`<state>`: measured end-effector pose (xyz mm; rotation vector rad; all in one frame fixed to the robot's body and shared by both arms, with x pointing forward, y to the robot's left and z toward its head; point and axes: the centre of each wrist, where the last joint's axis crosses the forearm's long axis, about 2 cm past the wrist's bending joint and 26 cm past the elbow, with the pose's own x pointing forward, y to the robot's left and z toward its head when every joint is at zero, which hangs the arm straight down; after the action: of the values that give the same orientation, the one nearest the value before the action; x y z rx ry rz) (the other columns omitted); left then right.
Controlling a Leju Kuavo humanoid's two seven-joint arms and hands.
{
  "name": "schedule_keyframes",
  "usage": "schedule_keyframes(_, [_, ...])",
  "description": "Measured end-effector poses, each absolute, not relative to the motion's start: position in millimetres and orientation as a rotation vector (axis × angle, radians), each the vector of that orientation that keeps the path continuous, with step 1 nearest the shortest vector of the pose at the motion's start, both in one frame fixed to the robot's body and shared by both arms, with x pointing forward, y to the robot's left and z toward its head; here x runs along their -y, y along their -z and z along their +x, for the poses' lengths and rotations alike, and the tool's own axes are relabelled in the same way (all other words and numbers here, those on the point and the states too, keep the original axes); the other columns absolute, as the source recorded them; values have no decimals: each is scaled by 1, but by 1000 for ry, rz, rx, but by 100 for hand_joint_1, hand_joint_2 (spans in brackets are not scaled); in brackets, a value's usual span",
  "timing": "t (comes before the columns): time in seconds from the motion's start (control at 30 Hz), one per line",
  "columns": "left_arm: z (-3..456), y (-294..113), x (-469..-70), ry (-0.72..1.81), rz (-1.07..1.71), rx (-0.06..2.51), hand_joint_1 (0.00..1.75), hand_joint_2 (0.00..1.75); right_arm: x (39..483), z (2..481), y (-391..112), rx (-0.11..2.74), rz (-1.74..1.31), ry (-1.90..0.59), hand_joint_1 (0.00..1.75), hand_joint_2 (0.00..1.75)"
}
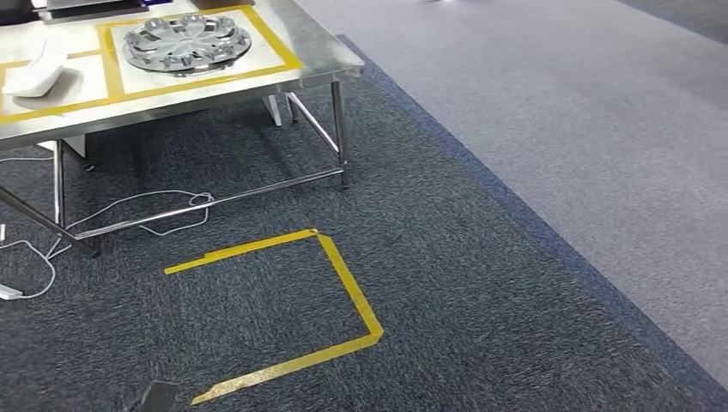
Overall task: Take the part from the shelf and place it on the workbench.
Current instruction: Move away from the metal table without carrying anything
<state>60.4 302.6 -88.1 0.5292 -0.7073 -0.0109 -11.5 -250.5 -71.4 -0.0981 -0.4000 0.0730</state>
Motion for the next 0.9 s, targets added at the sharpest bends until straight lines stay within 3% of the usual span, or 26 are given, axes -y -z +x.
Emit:
schedule_keyframes(0.3, [25,108,-279,278,504,496,0,0,253,-16,71,353,-120,-64,0,0])
schedule_keyframes(0.9, [27,108,-255,582,450,454,0,0,255,-20,60,264,-173,-46,0,0])
